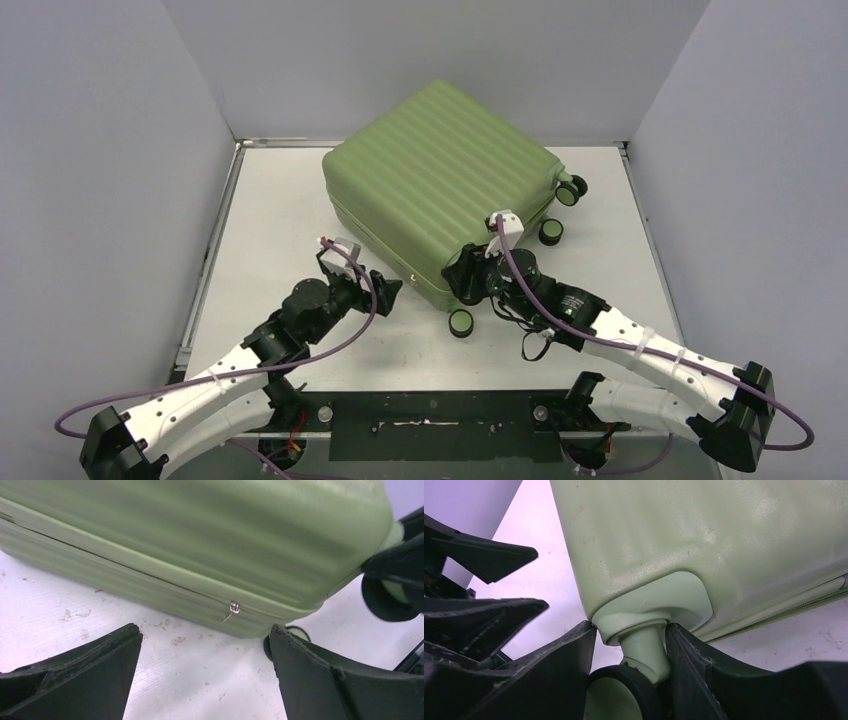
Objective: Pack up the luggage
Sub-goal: Zip the luggage at the center of the board.
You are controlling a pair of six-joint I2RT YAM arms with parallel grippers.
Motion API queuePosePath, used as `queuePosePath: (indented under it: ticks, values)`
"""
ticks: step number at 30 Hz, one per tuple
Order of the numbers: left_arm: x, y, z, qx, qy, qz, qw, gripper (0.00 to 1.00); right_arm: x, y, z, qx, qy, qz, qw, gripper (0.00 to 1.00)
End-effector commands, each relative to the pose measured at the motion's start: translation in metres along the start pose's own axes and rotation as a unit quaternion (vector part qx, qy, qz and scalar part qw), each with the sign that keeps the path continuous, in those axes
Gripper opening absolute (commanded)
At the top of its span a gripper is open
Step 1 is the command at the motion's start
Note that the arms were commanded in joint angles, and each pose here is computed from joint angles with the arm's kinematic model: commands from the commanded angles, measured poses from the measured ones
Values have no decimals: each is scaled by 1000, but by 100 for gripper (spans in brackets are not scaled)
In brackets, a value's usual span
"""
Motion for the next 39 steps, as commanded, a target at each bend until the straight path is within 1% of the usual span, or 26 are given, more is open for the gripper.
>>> queuePosePath:
  ticks: [1, 2, 5, 7, 9, 12, 15, 18, 23, 32, 39]
  values:
    - [-7, -11, -9, 14, -41, -47, 998, 97, -6, -7, -14, 30, 13, -32, 999, 47]
    - [-8, -14, -14, 20, -48, -56, 997, 96, -8, -5, -15, 32, 16, -35, 999, 47]
    - [-10, -23, -24, 33, -54, -70, 996, 86, -11, -1, -18, 37, 25, -31, 999, 50]
    - [-12, -29, -27, 29, -57, -77, 995, 79, -13, 0, -22, 41, 28, -26, 998, 51]
    - [-14, -35, -29, 22, -59, -89, 994, 75, -13, 1, -25, 45, 28, -19, 998, 51]
    - [-15, -42, -34, 13, -63, -102, 993, 73, -14, 2, -29, 53, 29, -11, 998, 51]
    - [-14, -50, -39, 7, -64, -102, 993, 69, -14, 3, -30, 55, 33, -9, 998, 51]
    - [-17, -57, -42, 2, -72, -134, 988, 70, -14, 5, -28, 52, 35, -7, 998, 51]
    - [-13, -67, -45, 5, -86, -122, 989, 68, -10, 5, -23, 47, 38, -1, 998, 51]
    - [-7, -73, -48, 0, -89, -108, 990, 53, -9, 3, -25, 51, 37, 8, 998, 50]
    - [-9, -76, -47, -7, -86, -112, 990, 45, -8, 2, -26, 52, 37, 11, 998, 49]
Point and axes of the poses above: each gripper's point midway between its finger pads, its own y axis back along the fingers, its own x axis along the line the jaws close on, z = x × y, the point moved 8 cm from there along y, back along the fingers, and after that the axes turned 5 degrees about -y, right-handed, at the moved point
